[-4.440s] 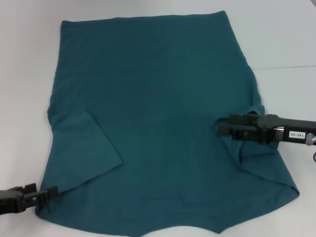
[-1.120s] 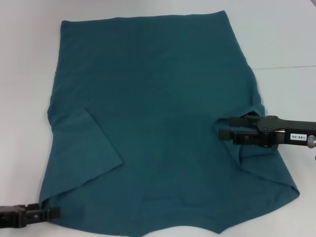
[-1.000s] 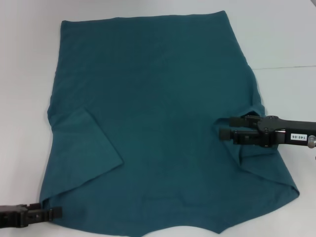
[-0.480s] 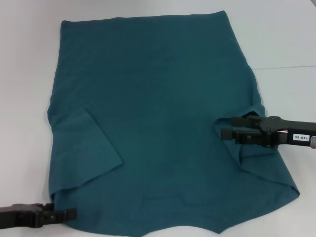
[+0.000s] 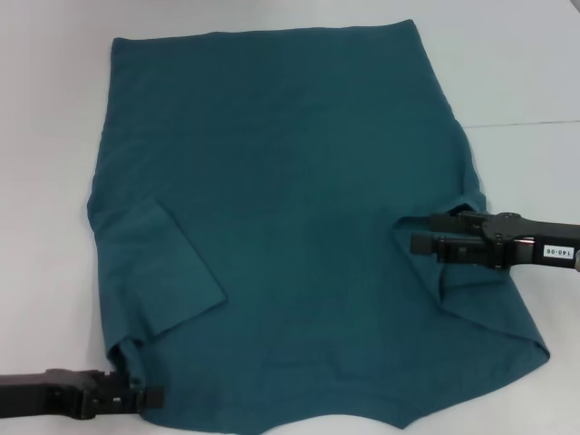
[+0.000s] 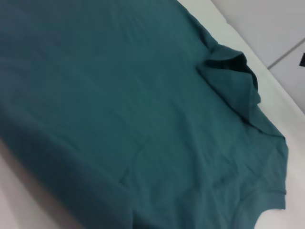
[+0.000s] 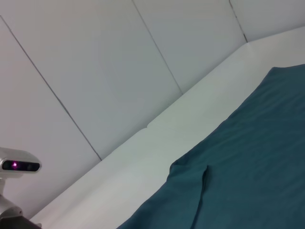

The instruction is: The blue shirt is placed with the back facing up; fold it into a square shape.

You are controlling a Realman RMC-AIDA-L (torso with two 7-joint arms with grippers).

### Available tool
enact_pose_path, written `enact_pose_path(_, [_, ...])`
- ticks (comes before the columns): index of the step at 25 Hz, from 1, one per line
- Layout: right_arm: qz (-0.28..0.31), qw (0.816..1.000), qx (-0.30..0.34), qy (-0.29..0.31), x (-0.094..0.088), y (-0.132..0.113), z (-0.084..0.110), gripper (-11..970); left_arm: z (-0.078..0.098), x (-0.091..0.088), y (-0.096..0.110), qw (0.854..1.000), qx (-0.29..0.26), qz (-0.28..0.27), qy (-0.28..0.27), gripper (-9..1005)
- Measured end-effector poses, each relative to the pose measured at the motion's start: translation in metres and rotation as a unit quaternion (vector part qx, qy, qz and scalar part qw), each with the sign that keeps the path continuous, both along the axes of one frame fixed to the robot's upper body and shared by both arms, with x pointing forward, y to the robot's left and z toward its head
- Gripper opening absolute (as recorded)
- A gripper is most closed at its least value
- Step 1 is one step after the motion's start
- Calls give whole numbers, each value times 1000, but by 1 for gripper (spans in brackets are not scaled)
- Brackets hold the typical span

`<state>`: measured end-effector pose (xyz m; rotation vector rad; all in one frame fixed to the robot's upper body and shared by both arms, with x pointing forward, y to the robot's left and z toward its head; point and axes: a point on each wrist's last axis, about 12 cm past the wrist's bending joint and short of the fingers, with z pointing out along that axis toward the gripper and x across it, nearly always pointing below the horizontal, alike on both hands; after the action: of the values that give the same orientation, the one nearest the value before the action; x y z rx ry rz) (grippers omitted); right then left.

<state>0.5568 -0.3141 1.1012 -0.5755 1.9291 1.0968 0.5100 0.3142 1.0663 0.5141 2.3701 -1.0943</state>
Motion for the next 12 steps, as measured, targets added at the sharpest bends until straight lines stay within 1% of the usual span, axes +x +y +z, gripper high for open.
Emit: enact_pose_path(12, [-5,1000,2,-2,0,-2,1,926,-2,-2,-4,1000,9,-19,13,854])
